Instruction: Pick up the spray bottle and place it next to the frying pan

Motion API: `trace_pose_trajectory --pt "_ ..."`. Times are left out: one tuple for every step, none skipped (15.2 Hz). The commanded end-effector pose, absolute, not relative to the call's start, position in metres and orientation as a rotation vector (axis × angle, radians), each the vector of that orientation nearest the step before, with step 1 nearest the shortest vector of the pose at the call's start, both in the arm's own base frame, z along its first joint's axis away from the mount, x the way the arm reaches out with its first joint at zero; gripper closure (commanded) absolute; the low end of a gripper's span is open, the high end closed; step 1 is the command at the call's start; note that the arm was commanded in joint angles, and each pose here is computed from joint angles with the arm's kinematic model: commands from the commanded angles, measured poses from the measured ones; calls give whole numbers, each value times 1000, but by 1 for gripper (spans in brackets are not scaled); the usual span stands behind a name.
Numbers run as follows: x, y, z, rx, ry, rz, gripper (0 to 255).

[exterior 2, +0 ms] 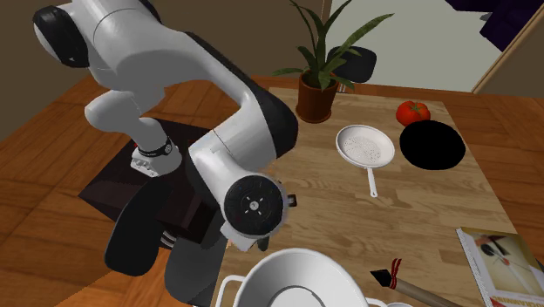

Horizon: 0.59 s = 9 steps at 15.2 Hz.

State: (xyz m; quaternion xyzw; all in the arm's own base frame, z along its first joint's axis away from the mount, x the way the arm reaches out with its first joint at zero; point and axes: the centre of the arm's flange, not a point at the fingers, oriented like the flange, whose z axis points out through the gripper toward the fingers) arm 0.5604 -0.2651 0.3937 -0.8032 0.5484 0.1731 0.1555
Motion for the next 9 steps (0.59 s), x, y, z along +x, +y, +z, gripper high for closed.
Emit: trace_pose_trajectory --pt "562 -287 371 -2217 1653 522 0" --pt "562 -298 361 -2175 1692 535 0" --pt "560 -309 350 -2133 1730 547 0" --pt "559 -320 340 -2090 1767 559 0" --pt "557 -329 330 -2050 1800 570 0" --pt "556 -327 326 -2050 1800 570 0" --pt "556 -324 321 -2050 1800 570 0" --pt "556 -321 317 -2050 1800 570 0" --pt "555 -319 312 -2050 1800 570 0"
